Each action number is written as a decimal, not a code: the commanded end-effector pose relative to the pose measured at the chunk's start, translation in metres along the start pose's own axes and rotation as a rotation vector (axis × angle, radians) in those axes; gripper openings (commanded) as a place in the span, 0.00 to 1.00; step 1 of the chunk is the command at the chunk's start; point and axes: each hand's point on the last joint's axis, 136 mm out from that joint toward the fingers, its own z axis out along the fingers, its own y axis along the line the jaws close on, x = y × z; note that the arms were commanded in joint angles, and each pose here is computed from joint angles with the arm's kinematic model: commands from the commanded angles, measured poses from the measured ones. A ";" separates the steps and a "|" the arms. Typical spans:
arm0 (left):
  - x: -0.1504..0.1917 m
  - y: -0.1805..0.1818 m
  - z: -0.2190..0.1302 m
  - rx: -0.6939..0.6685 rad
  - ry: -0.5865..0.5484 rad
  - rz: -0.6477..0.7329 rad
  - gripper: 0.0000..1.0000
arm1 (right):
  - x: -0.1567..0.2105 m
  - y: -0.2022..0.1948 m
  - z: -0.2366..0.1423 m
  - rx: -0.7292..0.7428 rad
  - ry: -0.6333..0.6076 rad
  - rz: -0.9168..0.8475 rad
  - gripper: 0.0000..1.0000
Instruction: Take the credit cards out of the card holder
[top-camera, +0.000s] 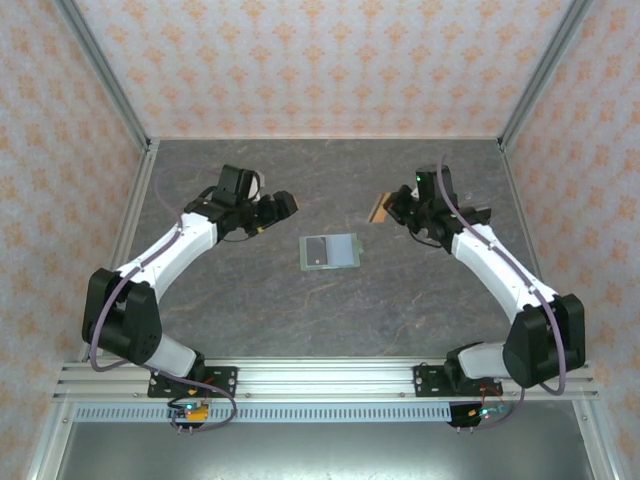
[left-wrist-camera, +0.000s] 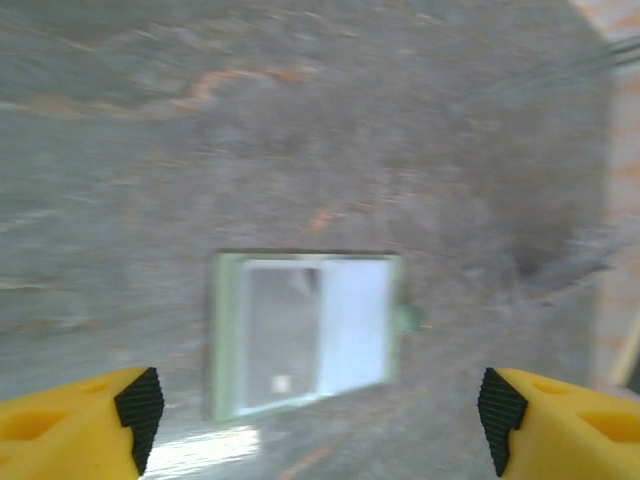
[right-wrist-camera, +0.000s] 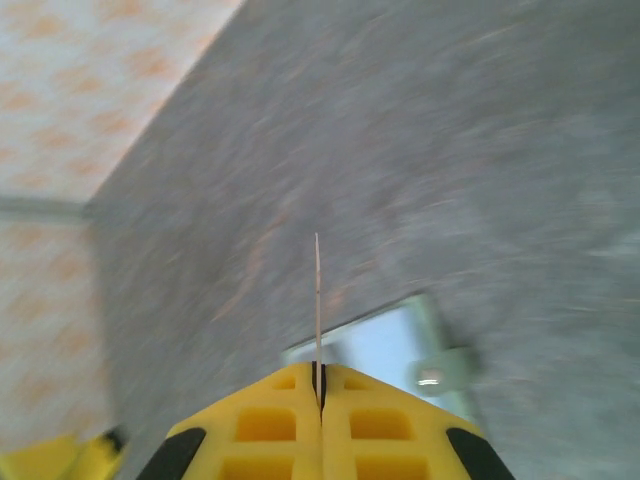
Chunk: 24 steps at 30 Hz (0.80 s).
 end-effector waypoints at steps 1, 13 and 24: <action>-0.001 0.034 -0.024 -0.181 -0.022 0.106 0.89 | -0.017 -0.076 -0.035 0.385 -0.124 0.085 0.00; -0.001 0.053 -0.045 -0.290 -0.009 0.199 1.00 | -0.040 -0.151 -0.045 0.667 -0.247 0.487 0.00; 0.008 0.039 -0.039 -0.212 0.064 0.209 1.00 | -0.072 -0.155 -0.018 0.736 -0.293 0.516 0.00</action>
